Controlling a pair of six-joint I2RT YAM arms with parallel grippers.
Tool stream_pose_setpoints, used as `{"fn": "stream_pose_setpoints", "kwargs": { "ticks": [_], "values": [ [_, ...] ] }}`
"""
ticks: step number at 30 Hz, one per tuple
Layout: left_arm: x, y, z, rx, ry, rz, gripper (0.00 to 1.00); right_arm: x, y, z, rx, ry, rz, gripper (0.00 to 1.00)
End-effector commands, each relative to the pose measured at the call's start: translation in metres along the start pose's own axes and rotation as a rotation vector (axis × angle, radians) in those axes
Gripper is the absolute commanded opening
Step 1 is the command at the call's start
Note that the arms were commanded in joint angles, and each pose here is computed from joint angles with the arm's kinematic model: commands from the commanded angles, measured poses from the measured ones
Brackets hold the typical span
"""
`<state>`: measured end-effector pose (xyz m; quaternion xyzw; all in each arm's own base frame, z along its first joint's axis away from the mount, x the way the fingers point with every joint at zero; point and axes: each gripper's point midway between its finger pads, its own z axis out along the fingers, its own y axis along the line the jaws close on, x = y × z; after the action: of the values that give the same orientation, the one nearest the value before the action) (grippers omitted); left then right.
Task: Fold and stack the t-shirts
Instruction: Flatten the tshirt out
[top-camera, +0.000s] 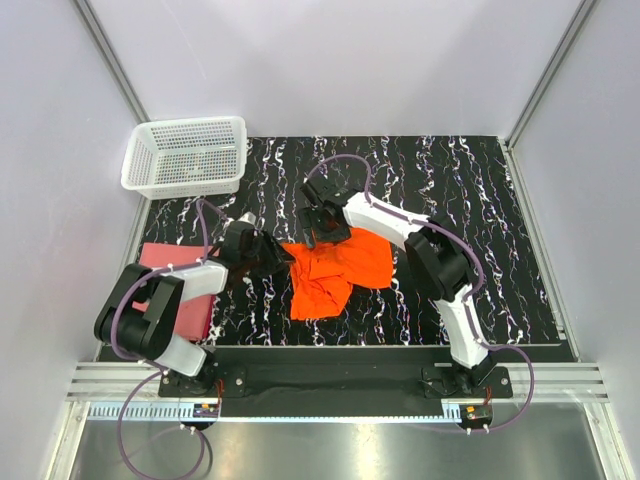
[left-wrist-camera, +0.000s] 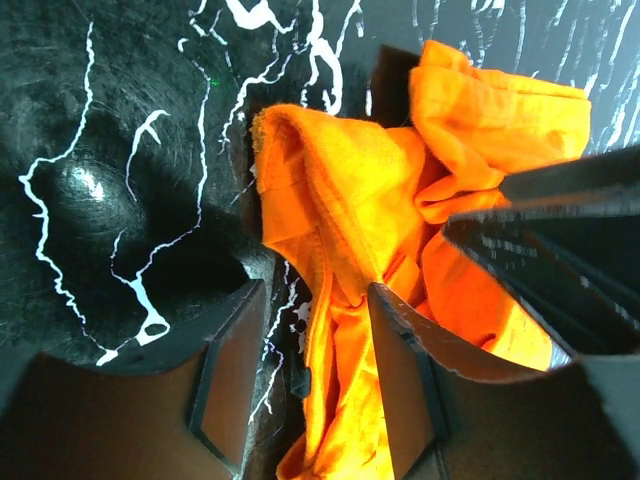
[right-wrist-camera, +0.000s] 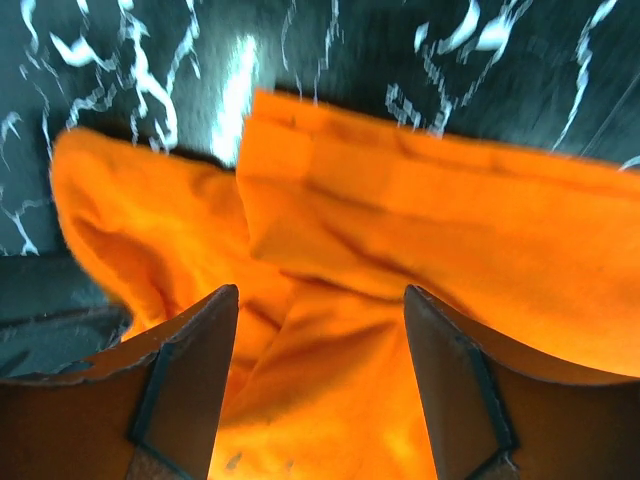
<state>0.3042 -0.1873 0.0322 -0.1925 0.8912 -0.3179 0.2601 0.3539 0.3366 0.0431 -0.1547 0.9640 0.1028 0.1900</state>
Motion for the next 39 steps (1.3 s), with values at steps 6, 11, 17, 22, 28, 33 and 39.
{"fn": "stream_pose_setpoints", "kwargs": {
  "ticks": [6,11,17,22,28,33,39],
  "values": [
    [-0.031,-0.021,-0.034,0.056,-0.177,0.012,0.61,-0.04,0.006,-0.004,0.033,-0.104,-0.088,0.7],
    [-0.034,-0.025,-0.022,0.028,-0.133,0.03,0.59,-0.04,0.012,0.013,0.022,-0.083,-0.085,0.67],
    [-0.03,-0.015,0.0,0.004,-0.097,0.01,0.53,-0.042,0.013,0.03,0.023,-0.07,-0.097,0.61],
    [-0.032,-0.02,0.009,0.032,-0.094,0.01,0.42,-0.043,0.01,0.037,0.043,-0.073,-0.109,0.45],
    [-0.044,-0.031,0.004,0.04,-0.127,0.039,0.31,-0.051,0.006,0.027,0.068,-0.104,-0.12,0.38],
    [-0.04,-0.034,0.004,0.048,-0.109,0.035,0.39,-0.053,0.011,0.027,0.043,-0.105,-0.117,0.38],
    [-0.032,-0.033,0.013,0.052,-0.072,0.03,0.36,-0.051,0.014,0.032,0.03,-0.094,-0.107,0.38]
  ]
}}
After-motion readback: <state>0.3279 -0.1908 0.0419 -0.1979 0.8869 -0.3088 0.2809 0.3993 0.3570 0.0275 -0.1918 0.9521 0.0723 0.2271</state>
